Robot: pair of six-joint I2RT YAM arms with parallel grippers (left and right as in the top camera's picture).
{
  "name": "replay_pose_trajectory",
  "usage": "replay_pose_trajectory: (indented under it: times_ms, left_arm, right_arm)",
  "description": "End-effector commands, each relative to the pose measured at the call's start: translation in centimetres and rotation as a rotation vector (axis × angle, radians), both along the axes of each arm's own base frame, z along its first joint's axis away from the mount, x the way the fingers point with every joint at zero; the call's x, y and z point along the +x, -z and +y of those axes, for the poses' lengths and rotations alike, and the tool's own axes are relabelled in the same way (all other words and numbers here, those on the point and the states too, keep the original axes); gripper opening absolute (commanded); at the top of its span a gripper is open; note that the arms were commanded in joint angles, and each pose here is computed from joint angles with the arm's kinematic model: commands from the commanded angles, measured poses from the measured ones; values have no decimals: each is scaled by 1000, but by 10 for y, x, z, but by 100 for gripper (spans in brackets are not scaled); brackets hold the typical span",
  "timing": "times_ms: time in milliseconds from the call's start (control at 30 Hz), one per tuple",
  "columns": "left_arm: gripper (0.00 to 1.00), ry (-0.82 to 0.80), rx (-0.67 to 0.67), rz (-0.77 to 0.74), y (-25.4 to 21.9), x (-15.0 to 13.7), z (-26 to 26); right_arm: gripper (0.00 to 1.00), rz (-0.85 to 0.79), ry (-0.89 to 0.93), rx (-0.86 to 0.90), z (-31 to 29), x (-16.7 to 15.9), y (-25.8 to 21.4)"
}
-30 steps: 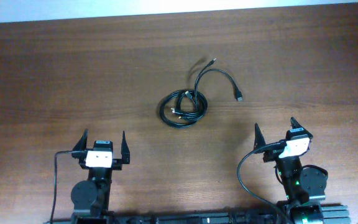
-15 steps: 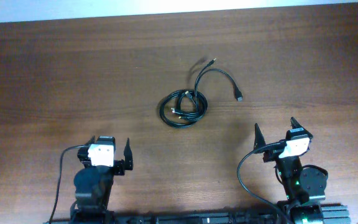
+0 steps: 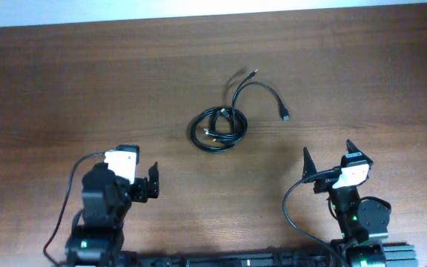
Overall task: Untangle cables
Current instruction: 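Move the left gripper forward toward the left side of the black cable bundle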
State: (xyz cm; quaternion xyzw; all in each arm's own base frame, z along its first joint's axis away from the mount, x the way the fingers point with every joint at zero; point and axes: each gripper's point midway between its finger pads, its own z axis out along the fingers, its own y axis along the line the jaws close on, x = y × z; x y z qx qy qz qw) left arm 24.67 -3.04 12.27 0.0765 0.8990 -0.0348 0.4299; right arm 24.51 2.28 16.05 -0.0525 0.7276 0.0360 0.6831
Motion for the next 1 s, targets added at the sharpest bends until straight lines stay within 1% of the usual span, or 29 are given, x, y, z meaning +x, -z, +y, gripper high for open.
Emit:
replay_pose_trajectory:
  times_ms: [0, 233, 300, 400, 500, 567, 800, 967]
  left_arm:
    - [99, 54, -53, 80, 2, 10, -14]
    - [99, 60, -57, 227, 7, 43, -19]
    - [99, 84, -82, 284, 8, 49, -25]
    - [99, 118, -122, 323, 2, 62, -35]
    - [99, 184, -193, 317, -11, 71, -52]
    - [99, 238, -252, 317, -18, 69, -64]
    - [99, 242, -256, 316, -19, 69, -65]
    - [99, 249, -253, 262, -26, 79, -66]
  right_arm:
    - [98, 6, -22, 5, 4, -1, 3]
    - [99, 7, -22, 5, 4, -1, 3]
    - [98, 6, -22, 5, 4, -1, 3]
    - [98, 7, -22, 5, 4, -1, 3]
    - [99, 6, -22, 5, 4, -1, 3]
    - [99, 7, -22, 5, 4, -1, 3]
    - [99, 7, -22, 5, 4, -1, 3]
    - [98, 6, -22, 5, 4, -1, 3]
